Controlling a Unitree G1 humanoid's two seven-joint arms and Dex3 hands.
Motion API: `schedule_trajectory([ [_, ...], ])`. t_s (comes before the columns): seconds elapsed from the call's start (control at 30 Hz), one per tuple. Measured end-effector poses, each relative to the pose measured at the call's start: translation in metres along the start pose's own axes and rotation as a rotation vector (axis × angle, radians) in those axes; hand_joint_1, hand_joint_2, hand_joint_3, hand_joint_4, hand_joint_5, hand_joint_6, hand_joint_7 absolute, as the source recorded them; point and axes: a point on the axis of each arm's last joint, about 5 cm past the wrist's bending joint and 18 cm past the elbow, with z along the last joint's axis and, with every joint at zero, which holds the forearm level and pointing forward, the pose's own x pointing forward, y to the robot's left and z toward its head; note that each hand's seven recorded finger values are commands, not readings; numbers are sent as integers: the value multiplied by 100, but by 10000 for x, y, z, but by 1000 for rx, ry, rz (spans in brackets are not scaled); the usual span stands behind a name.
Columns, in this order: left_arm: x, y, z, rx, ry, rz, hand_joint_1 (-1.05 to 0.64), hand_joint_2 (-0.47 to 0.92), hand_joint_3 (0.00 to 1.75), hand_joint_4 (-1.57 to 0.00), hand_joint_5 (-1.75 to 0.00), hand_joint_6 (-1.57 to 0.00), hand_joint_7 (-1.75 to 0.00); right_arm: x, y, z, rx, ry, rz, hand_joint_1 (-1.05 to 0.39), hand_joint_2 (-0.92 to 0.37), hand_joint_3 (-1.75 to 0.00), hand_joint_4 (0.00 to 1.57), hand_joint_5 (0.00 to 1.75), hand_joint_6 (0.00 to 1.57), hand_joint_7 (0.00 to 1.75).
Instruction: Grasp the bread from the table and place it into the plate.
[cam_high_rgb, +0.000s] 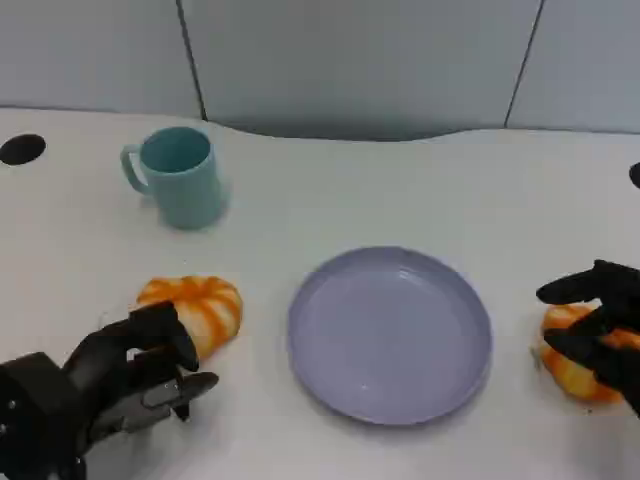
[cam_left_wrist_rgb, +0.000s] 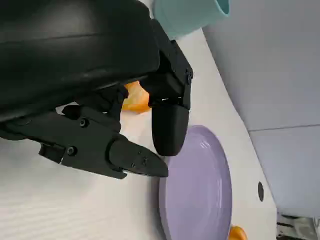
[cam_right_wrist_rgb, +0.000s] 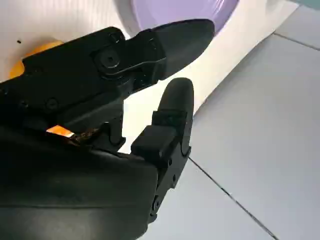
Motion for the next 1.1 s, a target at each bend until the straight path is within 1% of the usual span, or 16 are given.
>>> schedule_trajectory([
  [0.2,-16,-1,0,-5,6,4,-28,92,7,-79,-175,-60,-175,17,15,11,-1,-7,8,-25,-92,-4,79,106,81,75],
  [0.4,-15,-2,2,-11,4,5,-28,92,6,-79,-175,-60,-175,14,11,2,-3,-3,10,-28,-92,-5,79,106,81,74],
  [0.83,-10,0,10,-34,-1,12,-27,92,6,-78,-175,-60,-175,13,11,1,-2,-3,10,-28,-92,-5,79,107,81,73],
  [0.87,-10,0,10,-34,-2,12,-29,91,4,-70,-175,-47,-174,13,11,1,-2,-3,10,-26,-92,-5,78,107,81,73],
  [0.9,-11,0,33,-18,-8,9,-32,90,3,-63,-175,-40,-173,9,10,4,-2,-4,9,-26,-92,-5,79,107,81,73],
  [0.93,-7,4,100,30,-34,8,-41,88,2,-50,-157,-38,-128,-3,9,5,-3,-3,8,-26,-92,-6,79,107,81,73],
  [0.97,6,18,204,118,-69,-1,-50,88,1,-40,-130,-47,-67,-13,14,8,-2,-2,8,-26,-92,-6,78,107,80,73],
  [1.0,17,52,340,246,-97,-13,-54,89,1,-37,-116,-52,-39,-19,24,14,1,-1,9,-26,-92,-7,77,107,80,73],
  [1.03,22,93,484,380,-122,-19,-56,89,0,-32,-106,-52,-22,-25,36,19,6,0,9,-26,-92,-7,77,107,80,73],
  [1.07,20,130,632,517,-145,-22,-59,90,0,-29,-92,-51,-10,-32,48,24,10,0,8,-26,-92,-7,76,107,79,73],
  [1.1,14,155,768,650,-160,-22,-60,90,0,-28,-86,-50,-6,-39,55,29,14,-2,8,-25,-92,-8,76,107,79,73],
])
